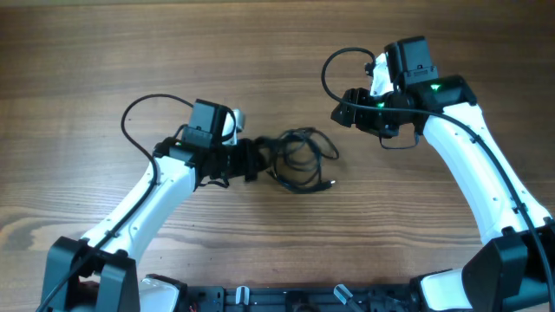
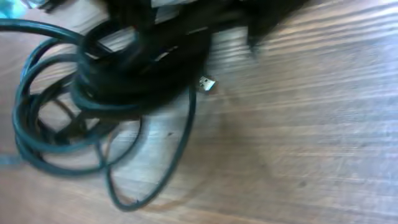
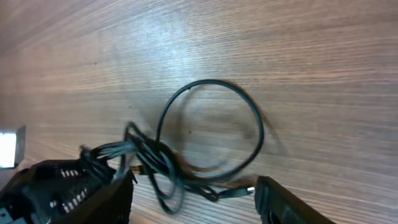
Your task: Untangle cables
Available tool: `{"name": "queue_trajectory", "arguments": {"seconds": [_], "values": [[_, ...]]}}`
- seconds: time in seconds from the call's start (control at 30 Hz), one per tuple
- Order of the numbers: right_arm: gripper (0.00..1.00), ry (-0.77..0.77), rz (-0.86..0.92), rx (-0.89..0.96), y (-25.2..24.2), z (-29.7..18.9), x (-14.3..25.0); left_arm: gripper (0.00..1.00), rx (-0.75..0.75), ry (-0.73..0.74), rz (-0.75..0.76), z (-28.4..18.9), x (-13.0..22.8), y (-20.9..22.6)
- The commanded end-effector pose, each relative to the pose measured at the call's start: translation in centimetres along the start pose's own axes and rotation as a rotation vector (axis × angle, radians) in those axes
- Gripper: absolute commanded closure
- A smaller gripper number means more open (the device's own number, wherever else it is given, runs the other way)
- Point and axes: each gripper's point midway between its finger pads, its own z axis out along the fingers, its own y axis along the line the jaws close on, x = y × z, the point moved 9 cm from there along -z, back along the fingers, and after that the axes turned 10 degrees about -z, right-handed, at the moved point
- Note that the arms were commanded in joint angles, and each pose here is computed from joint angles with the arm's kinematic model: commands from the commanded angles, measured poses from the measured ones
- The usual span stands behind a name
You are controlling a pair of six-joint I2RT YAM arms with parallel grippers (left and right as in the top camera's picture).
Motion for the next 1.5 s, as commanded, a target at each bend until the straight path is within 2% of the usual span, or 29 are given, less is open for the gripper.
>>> {"name": "queue_trajectory", "arguments": {"seconds": [0.0,0.03,0.23,0.27,0.37,0.5,0.6,0.77,0.9,1.17,1.3,1.37,1.47], "values": [[0.35,-0.004,-0.026,0.030,-0.3,0.2,-0.1,0.06,-0.091,-0.060,0.023,-0.4,-0.2,0.6],[0.35,-0.003,-0.026,0.030,-0.3,0.2,-0.1,0.00,-0.107,-0.069,0.022,-0.4,-0.2,0.7],[0.35,-0.001,-0.025,0.031,-0.3,0.2,-0.1,0.01,-0.154,-0.120,0.026,-0.5,-0.7,1.1],[0.35,-0.001,-0.030,0.030,-0.3,0.2,-0.1,0.04,-0.148,-0.133,0.037,-0.5,-0.9,0.9],[0.35,0.003,-0.052,0.024,-0.3,0.2,0.0,0.14,-0.095,-0.230,0.208,-0.8,-2.6,0.0],[0.35,0.012,-0.055,0.025,-0.3,0.2,0.1,0.19,-0.038,-0.359,0.224,-1.4,-5.6,0.2],[0.35,0.011,-0.054,0.025,-0.3,0.2,0.1,0.23,0.087,-0.253,0.296,1.1,-5.4,-0.5],[0.35,0.016,-0.046,0.018,-0.2,0.2,0.2,0.32,0.137,-0.180,0.349,5.2,-4.6,-1.5],[0.35,0.018,-0.045,0.018,-0.3,0.2,0.2,0.33,0.184,-0.158,0.389,5.8,-3.8,-2.7],[0.35,0.019,-0.044,0.018,-0.3,0.2,0.2,0.32,0.204,-0.091,0.462,8.9,-1.6,-4.3],[0.35,0.019,-0.045,0.019,-0.3,0.2,0.2,0.31,0.146,-0.150,0.497,10.1,-1.4,-4.8],[0.35,0.019,-0.045,0.019,-0.3,0.2,0.2,0.32,0.151,-0.151,0.502,10.7,-1.3,-4.8],[0.35,0.022,-0.045,0.003,-0.1,0.2,0.2,0.40,0.157,-0.150,0.472,11.6,-1.4,-4.6]]}}
